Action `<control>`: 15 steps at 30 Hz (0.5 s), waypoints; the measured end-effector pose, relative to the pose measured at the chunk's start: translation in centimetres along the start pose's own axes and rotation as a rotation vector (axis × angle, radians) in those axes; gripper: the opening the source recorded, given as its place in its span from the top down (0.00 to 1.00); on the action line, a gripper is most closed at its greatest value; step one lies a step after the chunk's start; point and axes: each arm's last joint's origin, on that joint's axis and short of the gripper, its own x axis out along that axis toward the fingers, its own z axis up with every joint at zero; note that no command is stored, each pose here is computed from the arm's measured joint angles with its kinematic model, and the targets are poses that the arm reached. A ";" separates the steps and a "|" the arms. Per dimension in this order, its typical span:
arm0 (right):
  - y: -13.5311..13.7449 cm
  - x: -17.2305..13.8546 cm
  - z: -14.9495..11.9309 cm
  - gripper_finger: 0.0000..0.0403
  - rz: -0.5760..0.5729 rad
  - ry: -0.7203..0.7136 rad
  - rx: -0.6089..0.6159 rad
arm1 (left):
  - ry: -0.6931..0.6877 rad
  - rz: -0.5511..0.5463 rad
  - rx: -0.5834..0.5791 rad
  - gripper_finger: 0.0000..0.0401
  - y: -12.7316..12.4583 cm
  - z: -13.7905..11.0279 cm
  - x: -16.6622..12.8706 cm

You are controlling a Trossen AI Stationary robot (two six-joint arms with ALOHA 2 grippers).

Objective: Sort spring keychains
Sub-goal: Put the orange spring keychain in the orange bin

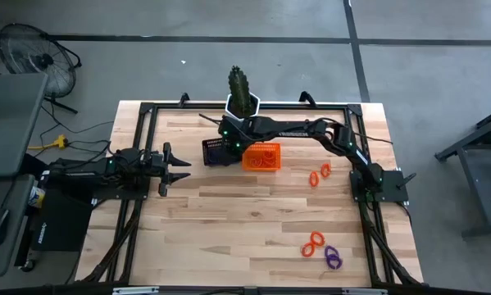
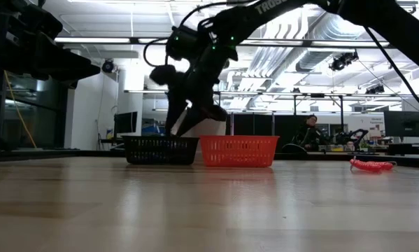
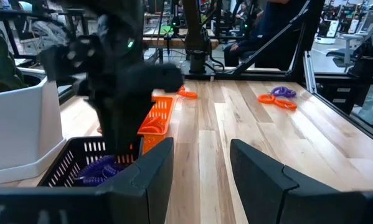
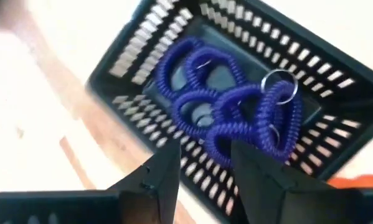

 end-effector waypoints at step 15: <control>1.1 -6.4 -2.7 0.65 -0.105 0.150 -0.244 | 0.003 0.000 0.000 0.61 0.0 0.0 0.0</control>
